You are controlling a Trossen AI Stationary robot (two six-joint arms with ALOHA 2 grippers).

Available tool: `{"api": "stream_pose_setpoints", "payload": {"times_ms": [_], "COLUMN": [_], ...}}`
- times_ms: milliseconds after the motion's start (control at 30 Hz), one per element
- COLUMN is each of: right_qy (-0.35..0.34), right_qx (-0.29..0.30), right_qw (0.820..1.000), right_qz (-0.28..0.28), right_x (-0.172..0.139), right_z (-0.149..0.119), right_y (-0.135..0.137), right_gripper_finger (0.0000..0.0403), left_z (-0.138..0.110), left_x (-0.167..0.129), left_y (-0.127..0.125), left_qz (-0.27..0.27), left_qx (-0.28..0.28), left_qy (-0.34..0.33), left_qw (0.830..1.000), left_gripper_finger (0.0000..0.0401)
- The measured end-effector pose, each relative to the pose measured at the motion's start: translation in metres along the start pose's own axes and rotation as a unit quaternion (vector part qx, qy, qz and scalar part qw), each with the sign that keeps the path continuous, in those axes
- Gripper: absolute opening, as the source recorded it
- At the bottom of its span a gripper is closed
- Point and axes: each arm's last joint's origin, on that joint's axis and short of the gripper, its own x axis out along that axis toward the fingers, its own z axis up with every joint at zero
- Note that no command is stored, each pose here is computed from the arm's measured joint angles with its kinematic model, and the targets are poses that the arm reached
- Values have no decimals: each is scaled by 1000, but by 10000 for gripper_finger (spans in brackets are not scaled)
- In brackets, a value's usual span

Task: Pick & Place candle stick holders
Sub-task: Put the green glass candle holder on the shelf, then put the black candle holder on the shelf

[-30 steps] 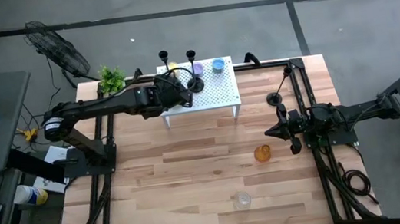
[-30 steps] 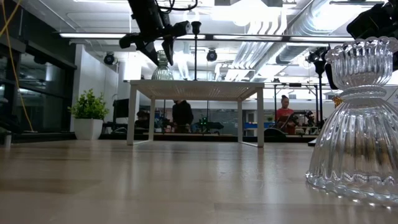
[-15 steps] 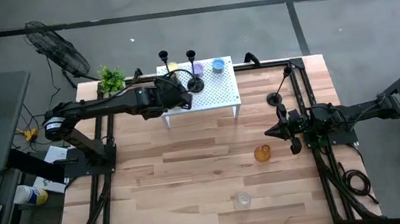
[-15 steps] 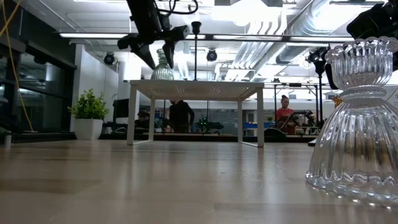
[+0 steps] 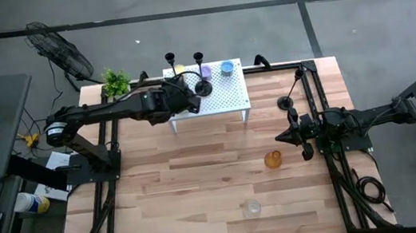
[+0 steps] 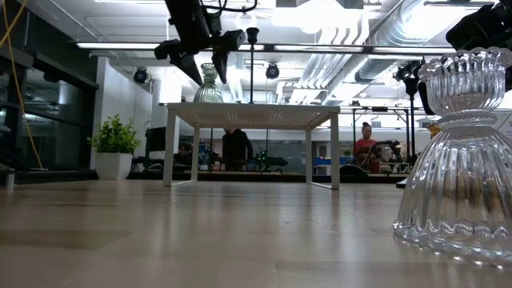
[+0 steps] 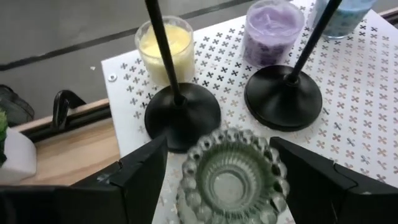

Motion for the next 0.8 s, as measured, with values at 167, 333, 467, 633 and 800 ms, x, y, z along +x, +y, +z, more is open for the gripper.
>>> {"api": "stream_pose_setpoints", "payload": {"times_ms": [167,333,467,633,800], "right_qy": [0,0,0,0,0], "right_qx": [0,0,0,0,0], "right_qw": [1000,1000,1000,1000,1000], "right_qz": [0,0,0,0,0], "right_x": [0,0,0,0,0], "right_z": [0,0,0,0,0], "right_y": [0,0,0,0,0], "right_gripper_finger": [2,2,2,3,3], "left_z": [4,7,11,11,11], "left_x": [-2,-10,-20,-40,-62], "left_y": [-1,3,7,8,13], "left_qz": [-12,-8,-6,-21,-34], "left_qx": [11,26,34,65,109], "left_qy": [-12,-27,-50,-76,-101], "left_qw": [1000,999,998,995,988], "left_gripper_finger": [277,277,276,276,276]}}
